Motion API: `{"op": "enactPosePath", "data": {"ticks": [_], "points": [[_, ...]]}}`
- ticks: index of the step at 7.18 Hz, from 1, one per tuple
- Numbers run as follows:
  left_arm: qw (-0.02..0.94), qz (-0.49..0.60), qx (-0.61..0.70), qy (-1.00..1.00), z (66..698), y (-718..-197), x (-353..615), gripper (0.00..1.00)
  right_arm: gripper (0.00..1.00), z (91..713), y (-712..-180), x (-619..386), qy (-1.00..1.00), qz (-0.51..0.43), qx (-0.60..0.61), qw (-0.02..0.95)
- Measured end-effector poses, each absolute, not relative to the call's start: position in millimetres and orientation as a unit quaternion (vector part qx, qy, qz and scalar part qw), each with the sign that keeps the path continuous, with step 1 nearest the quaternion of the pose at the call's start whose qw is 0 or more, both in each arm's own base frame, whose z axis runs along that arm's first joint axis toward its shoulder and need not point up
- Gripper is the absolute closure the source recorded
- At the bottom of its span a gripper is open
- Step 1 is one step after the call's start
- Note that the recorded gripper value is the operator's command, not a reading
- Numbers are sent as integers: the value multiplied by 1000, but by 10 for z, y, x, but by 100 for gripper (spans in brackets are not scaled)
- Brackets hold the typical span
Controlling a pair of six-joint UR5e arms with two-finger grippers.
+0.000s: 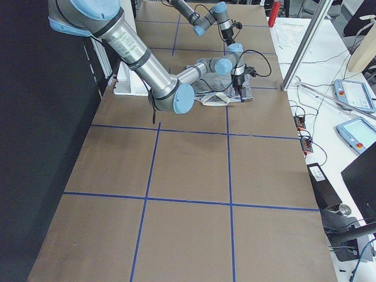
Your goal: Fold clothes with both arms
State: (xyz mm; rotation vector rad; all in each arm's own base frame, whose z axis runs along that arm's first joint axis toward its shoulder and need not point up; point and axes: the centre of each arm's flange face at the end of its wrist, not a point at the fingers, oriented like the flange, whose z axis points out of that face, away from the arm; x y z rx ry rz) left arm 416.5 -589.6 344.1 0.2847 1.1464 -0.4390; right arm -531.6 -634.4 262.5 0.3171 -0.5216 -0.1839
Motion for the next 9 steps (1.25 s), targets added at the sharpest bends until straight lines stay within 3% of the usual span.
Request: {"op": "enactPosePath", "data": {"ticks": [3, 5, 7, 9], "points": [[807, -204, 133, 539, 3401, -5885, 4158, 41, 0, 2535, -5873, -5337, -303, -42, 143, 941], [805, -202, 135, 542, 3354, -5870, 4146, 41, 0, 2598, -5207, -5356, -339, -5, 125, 932], [801, -200, 137, 547, 3278, -5848, 4126, 41, 6, 2569, -4260, -5338, -383, 91, 102, 914], [800, -199, 138, 548, 3256, -5840, 4119, 41, 12, 2486, -3663, -5542, -409, 231, 60, 881]]}}
